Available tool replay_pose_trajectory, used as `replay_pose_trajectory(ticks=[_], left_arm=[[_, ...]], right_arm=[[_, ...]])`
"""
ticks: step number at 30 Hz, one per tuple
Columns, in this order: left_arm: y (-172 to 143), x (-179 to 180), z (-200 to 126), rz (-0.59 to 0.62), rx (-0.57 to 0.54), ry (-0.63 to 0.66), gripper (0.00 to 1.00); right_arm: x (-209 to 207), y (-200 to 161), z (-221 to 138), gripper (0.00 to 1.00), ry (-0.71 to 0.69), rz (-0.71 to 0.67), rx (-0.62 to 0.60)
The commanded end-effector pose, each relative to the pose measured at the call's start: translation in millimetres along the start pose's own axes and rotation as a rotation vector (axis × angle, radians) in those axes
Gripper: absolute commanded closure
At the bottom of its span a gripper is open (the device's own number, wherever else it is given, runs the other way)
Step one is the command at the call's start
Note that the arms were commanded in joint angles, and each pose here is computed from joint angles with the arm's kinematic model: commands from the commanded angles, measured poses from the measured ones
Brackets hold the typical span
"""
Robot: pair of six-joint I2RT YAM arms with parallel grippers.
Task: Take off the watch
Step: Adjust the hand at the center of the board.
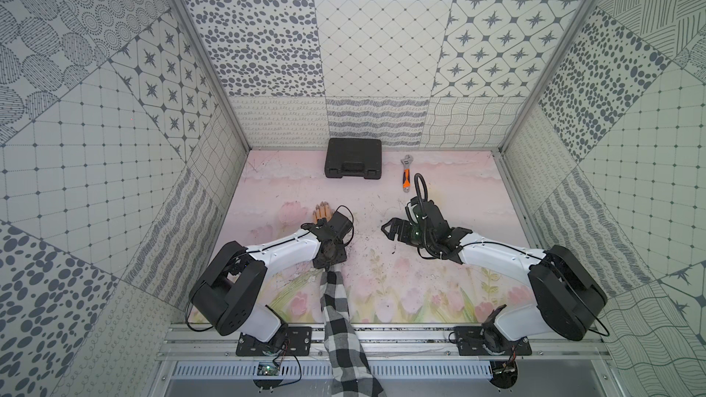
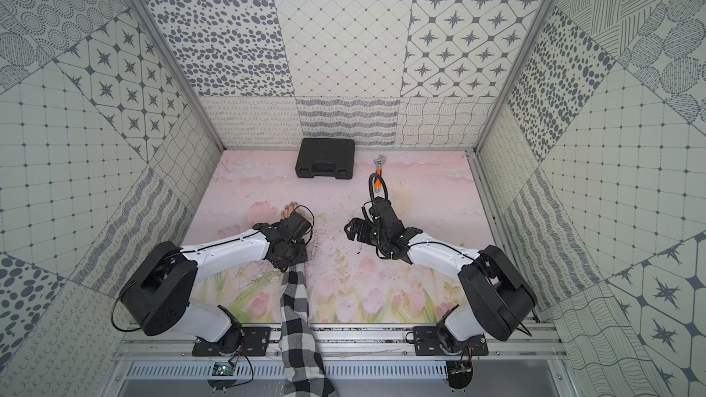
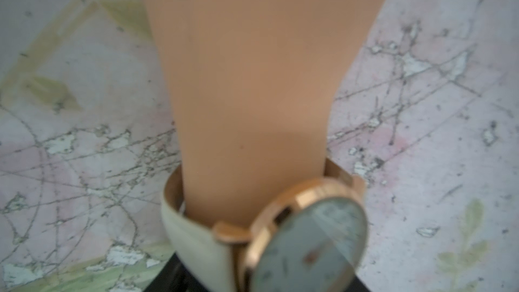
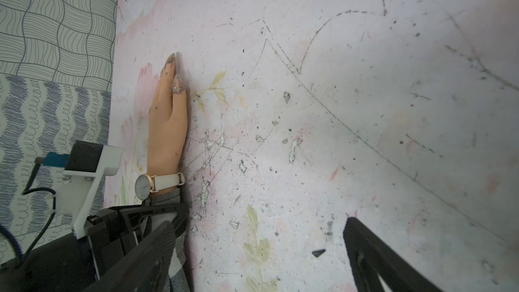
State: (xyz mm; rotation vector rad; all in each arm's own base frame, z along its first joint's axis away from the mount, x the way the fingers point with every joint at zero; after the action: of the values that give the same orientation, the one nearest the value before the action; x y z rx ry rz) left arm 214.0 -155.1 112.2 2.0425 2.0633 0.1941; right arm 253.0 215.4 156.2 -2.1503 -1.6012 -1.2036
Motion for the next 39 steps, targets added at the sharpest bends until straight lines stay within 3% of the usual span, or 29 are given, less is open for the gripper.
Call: replay_pose_trajectory(ticks=[1, 16, 30, 36, 39], left_arm=[[6, -17, -9, 0.081, -0.023, -0.059, 0.61], [10, -65, -33, 0.155, -0.112, -0.267, 0.63], [3, -95, -43, 0.188, -0.119, -0.351, 0.64], [0, -105, -46, 0.207, -0.117, -0.365, 0.64], [-1, -107, -45, 0.211, -0.112, -0.365, 0.64]], right_arm=[[8, 0, 5, 0.04, 0.079, 0.018, 0.014], [10, -4, 36, 0.04, 0.224, 0.150, 0.077], [18, 3, 62, 0.08, 0.290, 0.217, 0.099], [22, 5, 69, 0.16, 0.334, 0.247, 0.102], [23, 6, 70, 0.27, 0.359, 0.257, 0.109]])
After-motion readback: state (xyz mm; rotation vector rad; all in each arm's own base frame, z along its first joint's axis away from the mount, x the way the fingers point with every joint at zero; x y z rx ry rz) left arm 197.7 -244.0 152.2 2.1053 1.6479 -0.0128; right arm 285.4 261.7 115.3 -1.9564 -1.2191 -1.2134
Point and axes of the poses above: each gripper's point midway between its finger pads, its own z axis out along the fingers, its own x axis along the line the jaws close on, y = z × x, the point moved 9 cm from there along -z, back along the fingers, and after that the axes turned 12 degrees about z, right-handed, at the moved point
